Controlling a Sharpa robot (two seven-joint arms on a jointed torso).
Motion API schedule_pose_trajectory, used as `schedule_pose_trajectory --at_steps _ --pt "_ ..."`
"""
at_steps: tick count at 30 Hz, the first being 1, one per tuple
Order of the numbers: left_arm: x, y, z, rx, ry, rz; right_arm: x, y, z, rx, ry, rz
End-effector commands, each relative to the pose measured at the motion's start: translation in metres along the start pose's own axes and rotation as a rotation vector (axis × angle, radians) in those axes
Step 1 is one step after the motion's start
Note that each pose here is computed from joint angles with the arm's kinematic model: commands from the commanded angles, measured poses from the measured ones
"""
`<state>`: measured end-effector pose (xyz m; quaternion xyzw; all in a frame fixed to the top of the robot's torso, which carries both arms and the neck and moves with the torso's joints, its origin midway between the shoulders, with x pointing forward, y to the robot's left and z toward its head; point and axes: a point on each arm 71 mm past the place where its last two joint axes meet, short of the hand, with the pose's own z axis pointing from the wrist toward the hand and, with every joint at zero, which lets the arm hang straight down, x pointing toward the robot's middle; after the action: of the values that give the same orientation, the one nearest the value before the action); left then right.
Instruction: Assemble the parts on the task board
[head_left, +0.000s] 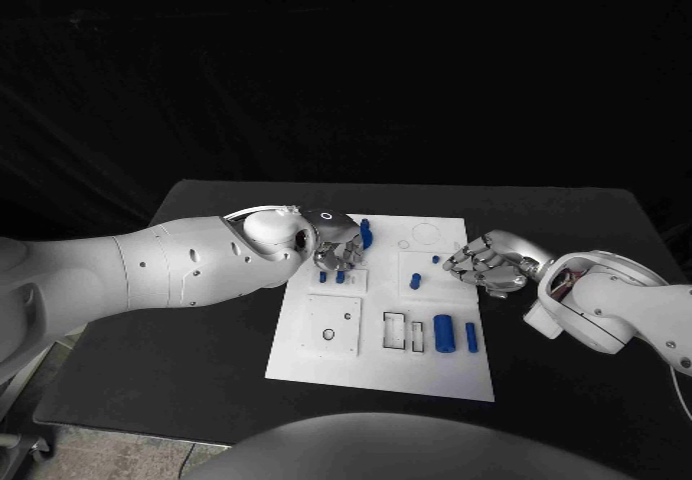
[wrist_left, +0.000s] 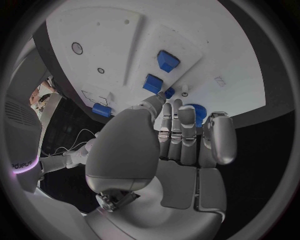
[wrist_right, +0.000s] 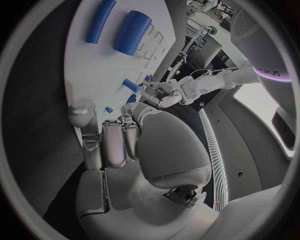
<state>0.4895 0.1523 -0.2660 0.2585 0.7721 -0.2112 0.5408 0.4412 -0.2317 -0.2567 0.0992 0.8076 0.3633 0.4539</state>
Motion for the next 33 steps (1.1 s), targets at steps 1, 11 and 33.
schedule_pose_trajectory --at_steps 1,11,33 --pt "0.0033 -0.0018 0.0013 0.011 0.044 -0.005 0.0016 0.0005 0.0003 -0.002 0.015 0.003" --pt "0.0068 -0.001 0.0025 0.0 0.074 0.001 0.0019 0.0006 0.0007 -0.002 0.017 0.003" --pt "0.0073 -0.0003 0.0096 -0.014 0.061 0.024 0.0027 0.0007 0.0008 -0.001 0.025 0.006"
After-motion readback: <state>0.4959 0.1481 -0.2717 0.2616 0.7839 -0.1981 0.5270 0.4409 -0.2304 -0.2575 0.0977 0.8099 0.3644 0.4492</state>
